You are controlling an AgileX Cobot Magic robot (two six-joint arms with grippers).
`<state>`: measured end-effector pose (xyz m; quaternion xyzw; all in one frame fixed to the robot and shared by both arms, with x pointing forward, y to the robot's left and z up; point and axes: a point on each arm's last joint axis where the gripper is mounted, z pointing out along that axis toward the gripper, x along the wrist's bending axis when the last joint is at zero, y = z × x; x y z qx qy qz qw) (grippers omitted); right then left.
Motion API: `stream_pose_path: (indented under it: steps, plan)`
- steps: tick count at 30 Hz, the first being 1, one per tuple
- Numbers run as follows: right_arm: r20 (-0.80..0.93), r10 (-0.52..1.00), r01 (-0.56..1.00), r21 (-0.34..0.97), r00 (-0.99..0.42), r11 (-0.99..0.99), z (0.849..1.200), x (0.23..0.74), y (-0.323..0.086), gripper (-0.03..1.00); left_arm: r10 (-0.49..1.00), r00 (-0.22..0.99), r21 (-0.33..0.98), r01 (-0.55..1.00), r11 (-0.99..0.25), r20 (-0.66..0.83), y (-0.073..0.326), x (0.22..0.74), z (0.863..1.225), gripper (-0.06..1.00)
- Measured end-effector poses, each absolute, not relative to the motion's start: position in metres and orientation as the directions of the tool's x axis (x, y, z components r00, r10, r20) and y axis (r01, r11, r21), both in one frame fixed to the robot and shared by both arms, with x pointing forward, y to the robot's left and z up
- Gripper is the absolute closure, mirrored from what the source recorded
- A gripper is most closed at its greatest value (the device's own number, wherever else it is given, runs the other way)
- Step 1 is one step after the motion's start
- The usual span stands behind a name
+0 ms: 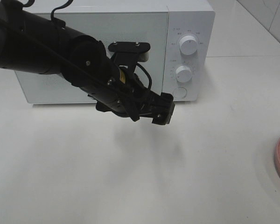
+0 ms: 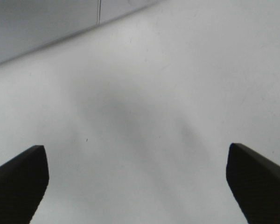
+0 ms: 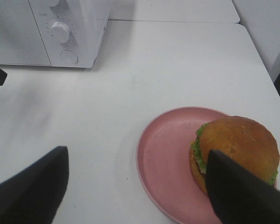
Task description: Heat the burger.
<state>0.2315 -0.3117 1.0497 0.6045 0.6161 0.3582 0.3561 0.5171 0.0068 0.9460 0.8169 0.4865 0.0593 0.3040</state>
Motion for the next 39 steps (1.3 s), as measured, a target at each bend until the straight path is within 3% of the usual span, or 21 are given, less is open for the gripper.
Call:
stream_pose_path:
  steps: [9, 18, 29, 32, 34, 37, 39]
  plan:
    - [-0.006, 1.0, 0.49, 0.872, -0.016, 0.013, 1.05, 0.231, -0.312, 0.21, 0.858, 0.5, 0.265, 0.849, -0.458, -0.119, 0.032, 0.491, 0.954, -0.03]
    - [-0.006, 1.0, 0.49, 0.872, -0.016, 0.013, 1.05, 0.231, -0.312, 0.21, 0.857, 0.514, 0.165, 0.849, -0.501, -0.044, 0.057, 0.479, 0.985, -0.03]
    - [-0.006, 1.0, 0.49, 0.872, -0.016, 0.013, 1.05, 0.231, -0.312, 0.21, 0.908, 0.418, 0.181, 0.897, -0.404, -0.042, 0.121, 0.498, 1.029, -0.03]
    - [-0.006, 1.0, 0.49, 0.872, -0.016, 0.013, 1.05, 0.231, -0.312, 0.21, 0.929, 0.366, 0.188, 0.917, -0.351, -0.052, 0.145, 0.498, 1.034, -0.03]
    - [-0.006, 1.0, 0.49, 0.872, -0.016, 0.013, 1.05, 0.231, -0.312, 0.21, 0.961, 0.267, 0.17, 0.953, -0.252, -0.071, 0.186, 0.491, 1.032, -0.03]
    - [-0.006, 1.0, 0.49, 0.872, -0.016, 0.013, 1.05, 0.231, -0.312, 0.21, 0.966, 0.245, 0.168, 0.959, -0.229, -0.079, 0.195, 0.488, 1.032, -0.03]
    - [-0.006, 1.0, 0.49, 0.872, -0.016, 0.013, 1.05, 0.231, -0.312, 0.21, 0.979, 0.178, 0.161, 0.974, -0.161, -0.096, 0.222, 0.473, 1.03, -0.03]
